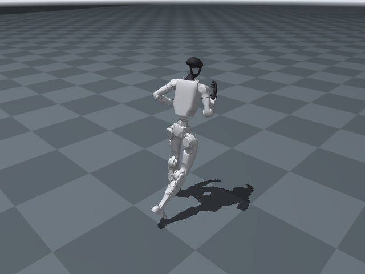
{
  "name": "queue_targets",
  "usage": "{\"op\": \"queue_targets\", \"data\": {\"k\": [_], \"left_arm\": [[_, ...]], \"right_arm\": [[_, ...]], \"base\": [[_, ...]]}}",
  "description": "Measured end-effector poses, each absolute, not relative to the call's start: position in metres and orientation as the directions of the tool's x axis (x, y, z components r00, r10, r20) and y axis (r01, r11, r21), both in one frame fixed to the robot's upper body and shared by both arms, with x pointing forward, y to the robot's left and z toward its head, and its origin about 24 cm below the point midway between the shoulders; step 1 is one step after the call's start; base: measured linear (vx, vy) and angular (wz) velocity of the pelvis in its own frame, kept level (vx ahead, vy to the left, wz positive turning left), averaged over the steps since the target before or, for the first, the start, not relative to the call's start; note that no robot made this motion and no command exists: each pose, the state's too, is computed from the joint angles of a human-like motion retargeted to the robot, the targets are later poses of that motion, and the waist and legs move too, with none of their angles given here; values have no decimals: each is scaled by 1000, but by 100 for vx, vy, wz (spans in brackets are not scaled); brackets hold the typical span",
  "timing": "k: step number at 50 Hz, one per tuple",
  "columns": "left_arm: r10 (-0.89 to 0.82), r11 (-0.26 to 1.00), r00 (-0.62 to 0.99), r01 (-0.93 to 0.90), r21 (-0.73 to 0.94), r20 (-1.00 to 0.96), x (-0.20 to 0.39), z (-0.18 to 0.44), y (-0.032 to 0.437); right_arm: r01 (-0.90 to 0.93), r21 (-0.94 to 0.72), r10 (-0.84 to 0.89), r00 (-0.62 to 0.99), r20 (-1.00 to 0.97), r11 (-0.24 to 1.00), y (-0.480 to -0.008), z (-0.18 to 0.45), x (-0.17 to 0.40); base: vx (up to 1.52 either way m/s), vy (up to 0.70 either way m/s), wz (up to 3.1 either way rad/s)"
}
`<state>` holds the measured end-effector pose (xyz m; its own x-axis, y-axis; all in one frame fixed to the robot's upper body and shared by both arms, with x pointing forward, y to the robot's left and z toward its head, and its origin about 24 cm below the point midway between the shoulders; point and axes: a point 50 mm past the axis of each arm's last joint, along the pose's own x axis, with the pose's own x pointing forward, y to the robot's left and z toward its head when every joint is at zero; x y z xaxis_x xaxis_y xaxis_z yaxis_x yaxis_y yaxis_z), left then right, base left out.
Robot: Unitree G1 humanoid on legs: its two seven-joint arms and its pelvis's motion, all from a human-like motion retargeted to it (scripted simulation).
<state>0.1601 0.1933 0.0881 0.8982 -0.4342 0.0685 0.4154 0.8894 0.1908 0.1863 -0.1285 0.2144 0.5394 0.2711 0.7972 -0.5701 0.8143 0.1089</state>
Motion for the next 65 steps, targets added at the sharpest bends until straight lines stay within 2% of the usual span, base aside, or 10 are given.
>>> {"op": "queue_targets", "data": {"k": [7, 11, 14, 21, 30, 37, 46, 56, 61, 65], "left_arm": [[-512, 834, 650, 218, 507, 562, 255, 181, 105], [-299, 954, 383, 109, 279, 874, 250, 274, 77], [-113, 955, 359, 297, 2, 926, 235, 294, 71], [-299, 938, 478, 306, 163, 826, 229, 241, 81], [-162, 981, 970, 139, 132, 180, 168, 86, 193], [-183, 980, 981, 177, 87, 67, 125, 104, 229], [-184, 983, 838, 157, 96, 513, 221, 132, 139], [-169, 955, 319, 286, 76, 933, 217, 283, 84], [-252, 942, 399, 310, 129, 882, 207, 253, 90], [-243, 966, 743, 244, 86, 623, 225, 165, 111]], "right_arm": [[-238, 314, 193, 967, 167, 919, -157, 64, 189], [-278, 378, 240, 960, 145, 883, -186, 76, 158], [-286, 360, 279, 958, 71, 888, -192, 78, 150], [-347, 229, 376, 921, -97, 909, -170, 29, 166], [-672, 100, 364, 514, 777, 734, -93, 224, 212], [-889, 289, 386, 421, 821, 355, -74, 225, 179], [-541, 112, 468, 799, 378, 833, -98, 104, 200], [-481, 22, 473, 869, 146, 877, -187, 109, 152], [-446, -21, 445, 887, 125, 895, -171, 88, 176], [-461, 39, 436, 860, 265, 887, -123, 89, 217]], "base": [[86, 21, 11], [102, 10, 141], [118, -10, 117], [119, -18, -65], [108, -5, -67], [134, 9, -102], [122, 21, 50], [131, -10, 139], [141, -42, -48], [128, -27, -111]]}}
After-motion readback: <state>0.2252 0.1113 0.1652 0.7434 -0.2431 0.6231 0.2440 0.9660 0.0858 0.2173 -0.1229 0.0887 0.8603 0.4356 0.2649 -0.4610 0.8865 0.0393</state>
